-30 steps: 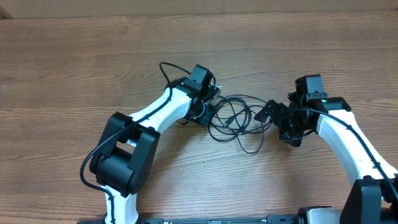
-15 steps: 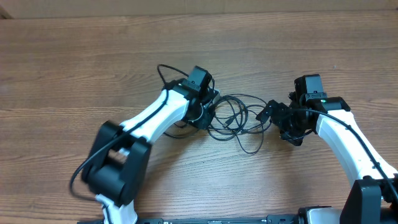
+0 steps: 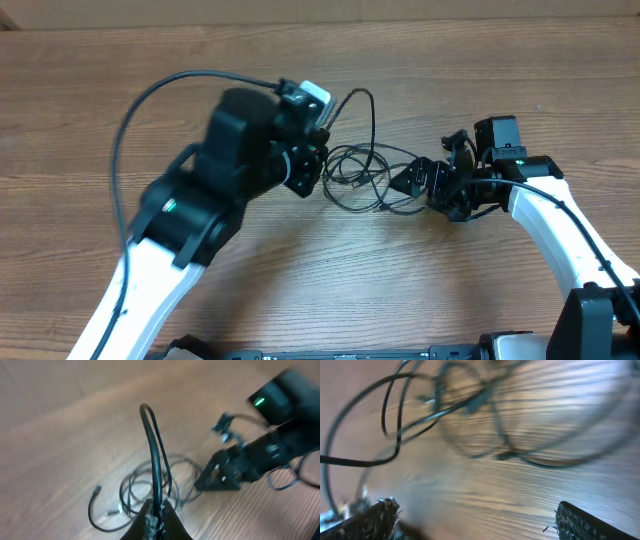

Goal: Untangle cables
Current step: 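Lift a black cable strand with the left gripper and pull it left, then swing the left gripper back right over the cable pile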

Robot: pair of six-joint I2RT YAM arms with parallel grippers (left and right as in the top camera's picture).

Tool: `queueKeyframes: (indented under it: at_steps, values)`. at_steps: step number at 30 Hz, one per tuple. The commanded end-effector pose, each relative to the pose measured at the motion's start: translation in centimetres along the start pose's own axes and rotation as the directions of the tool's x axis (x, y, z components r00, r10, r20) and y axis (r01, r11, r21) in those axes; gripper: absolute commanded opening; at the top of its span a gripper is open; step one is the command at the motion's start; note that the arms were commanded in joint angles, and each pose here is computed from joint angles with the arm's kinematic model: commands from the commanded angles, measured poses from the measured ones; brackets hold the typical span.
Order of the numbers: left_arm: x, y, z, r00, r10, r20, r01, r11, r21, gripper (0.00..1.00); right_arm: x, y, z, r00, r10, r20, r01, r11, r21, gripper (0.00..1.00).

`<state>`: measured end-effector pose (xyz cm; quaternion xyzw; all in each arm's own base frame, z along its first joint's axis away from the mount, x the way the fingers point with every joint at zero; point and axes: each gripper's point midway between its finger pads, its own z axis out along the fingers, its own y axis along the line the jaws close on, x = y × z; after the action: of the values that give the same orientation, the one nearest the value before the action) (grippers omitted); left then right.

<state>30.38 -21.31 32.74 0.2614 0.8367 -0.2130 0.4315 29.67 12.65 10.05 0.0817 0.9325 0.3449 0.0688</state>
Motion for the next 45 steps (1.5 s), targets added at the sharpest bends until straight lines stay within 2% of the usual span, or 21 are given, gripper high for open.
queueKeyframes:
  at_steps: [1,7,11,13,17,21,24,30,34,38,41,45]
  values:
    - [-1.4,-0.4,-2.1,0.998,0.014,0.066,-0.014,1.0,-0.002,0.04,0.5,3.1,-0.1,0.993,-0.113,-0.027,0.107,0.979,-0.171,1.0]
    - [-3.0,-0.7,-4.7,0.987,0.02,0.16,-0.017,1.0,-0.016,0.04,0.7,4.5,0.2,0.987,-0.156,-0.028,0.146,0.965,-0.217,1.0]
    - [-5.5,1.2,-8.7,0.946,-0.051,0.32,0.099,0.986,-0.135,0.04,1.0,5.1,0.6,0.982,-0.185,-0.031,0.174,0.959,-0.223,0.92]
    - [-6.6,1.5,-11.0,0.914,-0.067,0.4,0.141,0.977,-0.158,0.04,0.8,5.0,0.7,0.988,-0.153,-0.03,0.144,0.967,-0.209,0.91]
    - [-8.0,1.3,-16.3,0.84,-0.06,0.539,0.175,0.97,-0.166,0.04,-0.1,3.9,0.9,1.0,-0.001,-0.015,-0.001,0.991,-0.134,0.91]
    - [-8.1,1.4,-20.5,0.782,-0.042,0.622,0.204,0.96,-0.192,0.04,0.0,3.8,0.9,0.995,0.091,-0.028,-0.094,0.988,-0.125,0.92]
    - [-7.4,2.2,-23.0,0.752,-0.033,0.659,0.248,0.94,-0.236,0.04,0.0,3.8,1.1,0.996,0.09,-0.028,-0.093,0.989,-0.116,0.92]
    - [-5.7,5.0,-26.9,0.692,-0.045,0.721,0.41,0.846,-0.34,0.04,-0.6,1.2,1.6,0.994,0.096,0.046,-0.098,0.994,0.053,0.92]
    - [-4.3,6.8,-27.5,0.695,-0.054,0.717,0.482,0.775,-0.409,0.04,-1.3,-1.9,1.2,0.982,0.132,0.133,-0.16,0.961,0.225,0.95]
    - [-2.7,8.1,-27.7,0.698,-0.08,0.712,0.545,0.704,-0.455,0.04,-1.8,-6.0,-0.5,0.935,0.218,0.281,-0.322,0.853,0.411,0.95]
    - [-1.8,8.5,-27.4,0.721,-0.089,0.687,0.546,0.683,-0.485,0.05,-1.9,-7.3,-1.3,0.919,0.221,0.327,-0.359,0.81,0.463,0.95]
    - [0.2,9.5,-26.7,0.771,-0.092,0.63,0.535,0.63,-0.563,0.04,-1.7,-7.2,-1.1,0.92,0.229,0.317,-0.36,0.813,0.458,0.99]
